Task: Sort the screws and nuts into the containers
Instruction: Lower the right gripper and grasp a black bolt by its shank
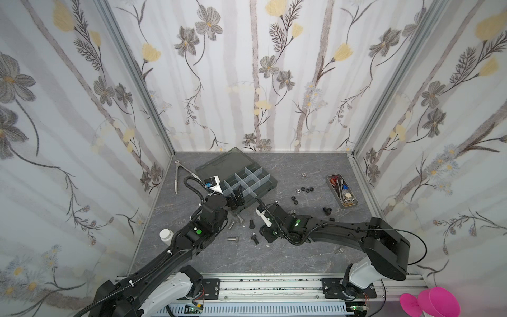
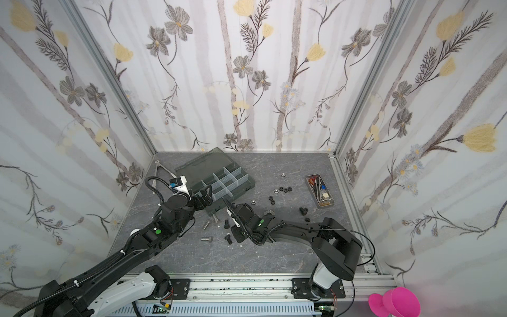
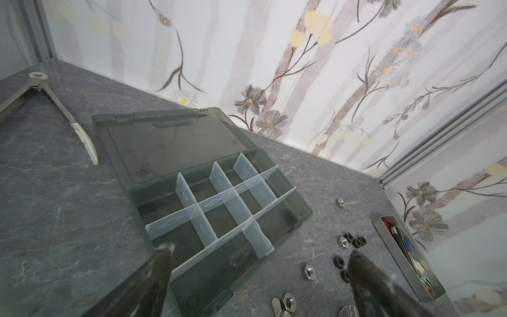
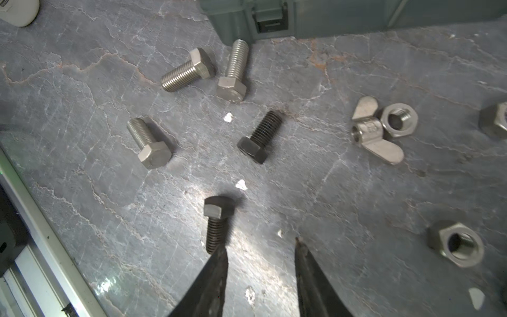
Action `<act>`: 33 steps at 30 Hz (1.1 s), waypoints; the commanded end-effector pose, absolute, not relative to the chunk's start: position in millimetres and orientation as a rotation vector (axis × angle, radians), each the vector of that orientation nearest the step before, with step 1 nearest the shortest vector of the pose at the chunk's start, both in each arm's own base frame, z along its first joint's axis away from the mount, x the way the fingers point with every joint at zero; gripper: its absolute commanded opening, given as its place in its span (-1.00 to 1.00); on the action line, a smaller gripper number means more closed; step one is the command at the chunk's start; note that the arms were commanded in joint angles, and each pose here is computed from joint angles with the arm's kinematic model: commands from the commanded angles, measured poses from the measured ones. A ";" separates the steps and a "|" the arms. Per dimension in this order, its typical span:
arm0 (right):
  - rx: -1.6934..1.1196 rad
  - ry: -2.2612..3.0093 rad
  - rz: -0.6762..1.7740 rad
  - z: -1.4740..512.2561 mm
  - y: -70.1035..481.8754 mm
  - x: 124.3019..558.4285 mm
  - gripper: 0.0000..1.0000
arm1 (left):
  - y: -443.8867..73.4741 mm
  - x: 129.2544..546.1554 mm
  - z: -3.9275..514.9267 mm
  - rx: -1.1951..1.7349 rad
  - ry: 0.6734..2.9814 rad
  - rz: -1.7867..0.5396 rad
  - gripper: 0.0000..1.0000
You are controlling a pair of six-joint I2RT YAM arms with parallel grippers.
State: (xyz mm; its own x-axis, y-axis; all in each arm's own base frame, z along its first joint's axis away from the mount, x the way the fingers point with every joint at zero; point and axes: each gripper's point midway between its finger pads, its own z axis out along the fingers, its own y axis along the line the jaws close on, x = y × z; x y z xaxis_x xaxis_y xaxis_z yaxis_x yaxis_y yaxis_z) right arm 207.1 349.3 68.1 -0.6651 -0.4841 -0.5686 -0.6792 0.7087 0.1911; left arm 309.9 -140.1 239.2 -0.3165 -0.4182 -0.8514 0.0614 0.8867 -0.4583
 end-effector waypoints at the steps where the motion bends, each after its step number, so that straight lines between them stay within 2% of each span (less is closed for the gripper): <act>1: -0.896 2.441 0.546 61.9 360.4 204.6 -0.16 | -132.7 308.2 247.8 -0.309 1.793 -0.522 1.00; 18: -0.977 2.506 0.550 31.3 382.8 179.0 -0.26 | -112.3 297.8 265.3 -0.360 1.726 -0.528 1.00; 33: -0.947 2.539 0.455 16.4 374.6 184.7 -0.43 | -107.6 294.8 269.8 -0.372 1.720 -0.519 1.00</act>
State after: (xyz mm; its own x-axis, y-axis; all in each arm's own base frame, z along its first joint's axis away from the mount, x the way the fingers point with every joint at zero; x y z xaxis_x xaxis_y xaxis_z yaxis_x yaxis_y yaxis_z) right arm 182.5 381.5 21.4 -0.6837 -0.5493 -0.4804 -0.6931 0.6948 0.1920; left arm 294.7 -111.8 262.7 -0.2326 -0.4930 -0.8384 0.0464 0.8554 -0.5159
